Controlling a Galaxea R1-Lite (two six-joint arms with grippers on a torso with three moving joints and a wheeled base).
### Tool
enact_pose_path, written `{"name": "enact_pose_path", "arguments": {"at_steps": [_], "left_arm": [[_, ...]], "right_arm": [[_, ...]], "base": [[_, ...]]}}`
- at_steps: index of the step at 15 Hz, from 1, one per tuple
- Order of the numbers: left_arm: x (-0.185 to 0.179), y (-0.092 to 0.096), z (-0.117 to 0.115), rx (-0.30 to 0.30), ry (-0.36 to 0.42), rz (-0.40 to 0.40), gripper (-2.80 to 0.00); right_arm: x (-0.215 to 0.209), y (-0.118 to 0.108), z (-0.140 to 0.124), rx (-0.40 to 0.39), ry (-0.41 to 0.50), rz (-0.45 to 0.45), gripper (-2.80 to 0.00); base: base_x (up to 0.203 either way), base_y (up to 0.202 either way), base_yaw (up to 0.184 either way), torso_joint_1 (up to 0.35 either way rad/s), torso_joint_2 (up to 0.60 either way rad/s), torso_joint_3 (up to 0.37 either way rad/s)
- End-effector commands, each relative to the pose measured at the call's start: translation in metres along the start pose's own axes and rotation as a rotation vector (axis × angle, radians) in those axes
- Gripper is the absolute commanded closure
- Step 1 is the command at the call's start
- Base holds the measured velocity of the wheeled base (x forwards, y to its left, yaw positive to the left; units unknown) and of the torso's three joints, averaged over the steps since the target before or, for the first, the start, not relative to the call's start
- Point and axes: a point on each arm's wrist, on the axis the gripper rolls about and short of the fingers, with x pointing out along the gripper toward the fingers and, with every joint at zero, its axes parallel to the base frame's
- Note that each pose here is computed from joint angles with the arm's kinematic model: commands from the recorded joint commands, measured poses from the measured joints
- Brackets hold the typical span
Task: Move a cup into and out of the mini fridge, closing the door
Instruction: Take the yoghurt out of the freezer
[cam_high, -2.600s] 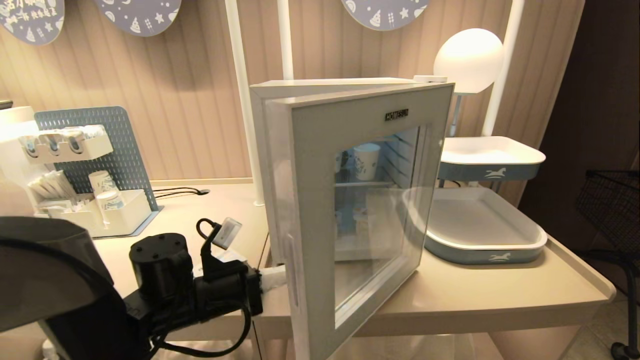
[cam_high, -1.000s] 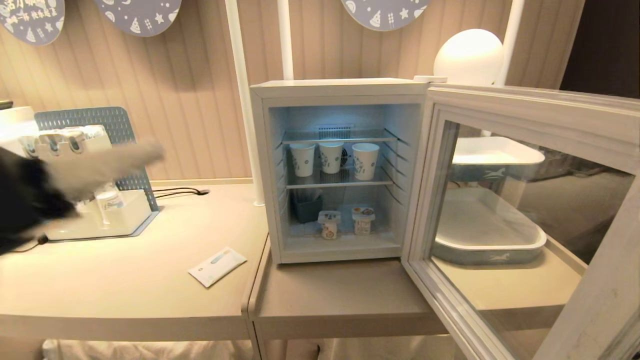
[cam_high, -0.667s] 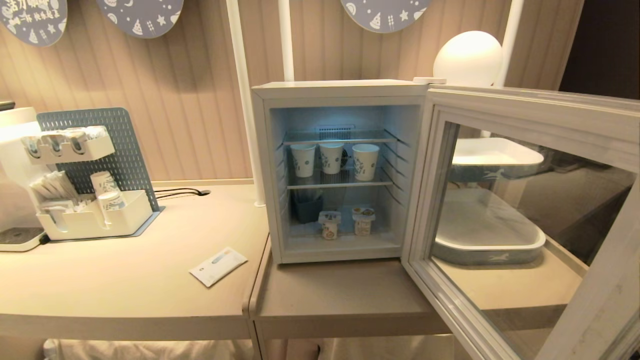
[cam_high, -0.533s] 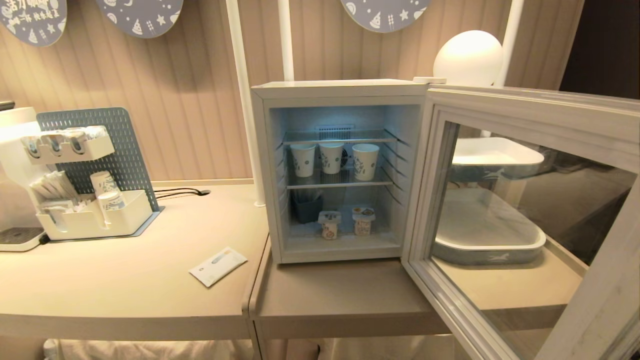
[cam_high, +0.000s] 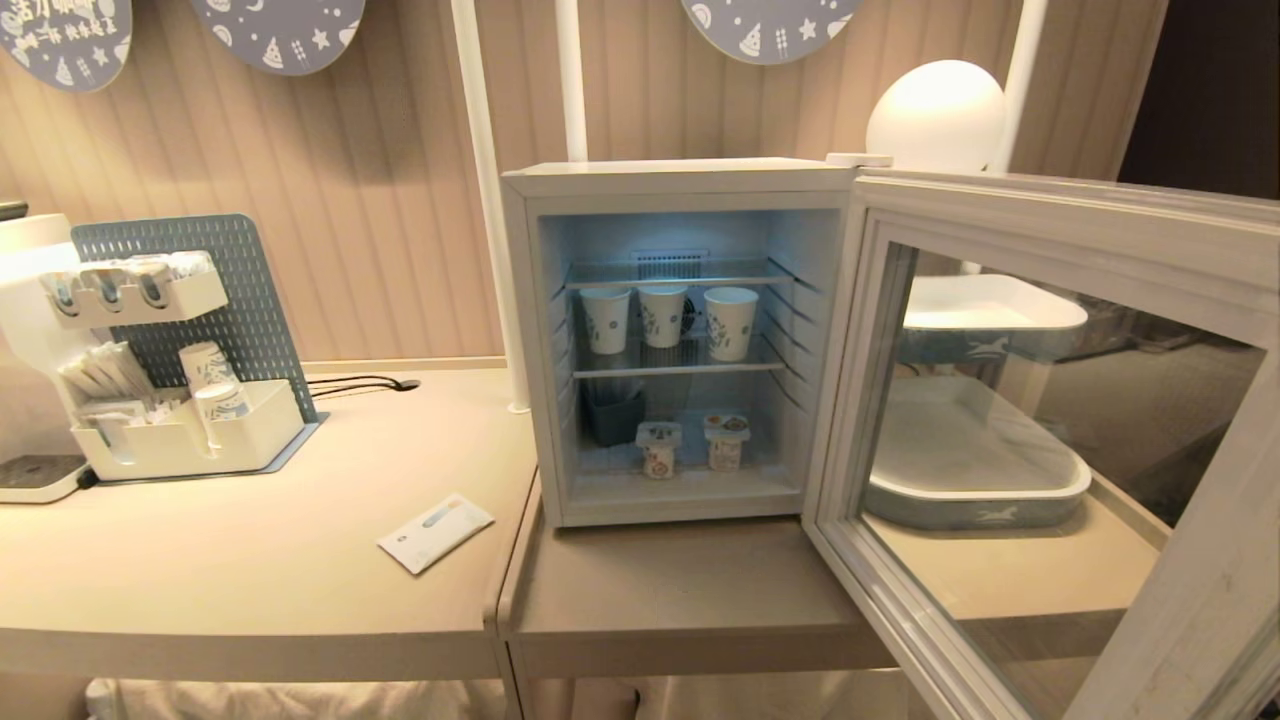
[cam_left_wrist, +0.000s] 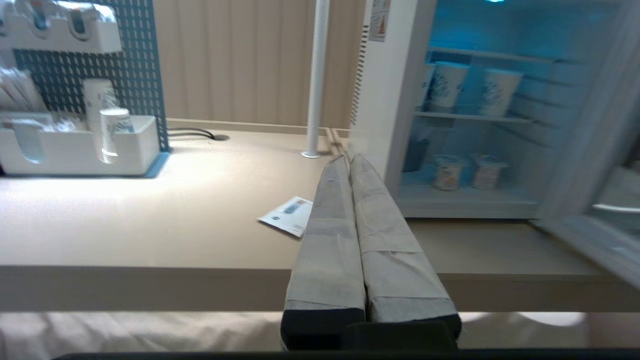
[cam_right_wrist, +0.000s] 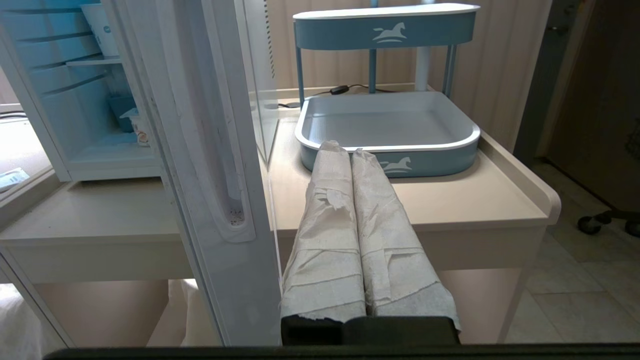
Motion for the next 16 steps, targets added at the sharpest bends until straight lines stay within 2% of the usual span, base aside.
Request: {"name": "enact_pose_path", "arguments": {"at_steps": [1, 2, 3, 7, 14, 16], "left_arm": [[0.009, 0.004, -0.034, 0.047, -0.099, 0.001, 0.00], [0.010, 0.006, -0.049, 0.070, -0.075, 0.015, 0.00], [0.010, 0.007, -0.052, 0.066, -0.085, 0.024, 0.00], [0.010, 0.007, -0.052, 0.061, -0.087, 0.024, 0.00], [0.010, 0.007, -0.052, 0.059, -0.088, 0.026, 0.00], [0.010, 0.007, -0.051, 0.065, -0.093, 0.026, 0.00]], "right_arm": [[0.002, 0.000, -0.010, -0.002, 0.035, 0.001, 0.00], [0.002, 0.000, -0.010, 0.000, 0.036, 0.001, 0.00], [0.002, 0.000, -0.010, 0.000, 0.035, 0.001, 0.00], [0.002, 0.000, -0.010, 0.006, 0.036, 0.001, 0.00], [0.002, 0.000, -0.010, 0.006, 0.036, 0.001, 0.00], [0.002, 0.000, -0.010, 0.006, 0.036, 0.001, 0.00]], "base": [[0.000, 0.000, 0.000, 0.000, 0.00, 0.000], [0.000, 0.000, 0.000, 0.000, 0.00, 0.000], [0.000, 0.000, 0.000, 0.000, 0.00, 0.000], [0.000, 0.000, 0.000, 0.000, 0.00, 0.000], [-0.175, 0.000, 0.001, 0.005, 0.00, 0.001], [-0.064, 0.000, -0.003, 0.001, 0.00, 0.006]]}}
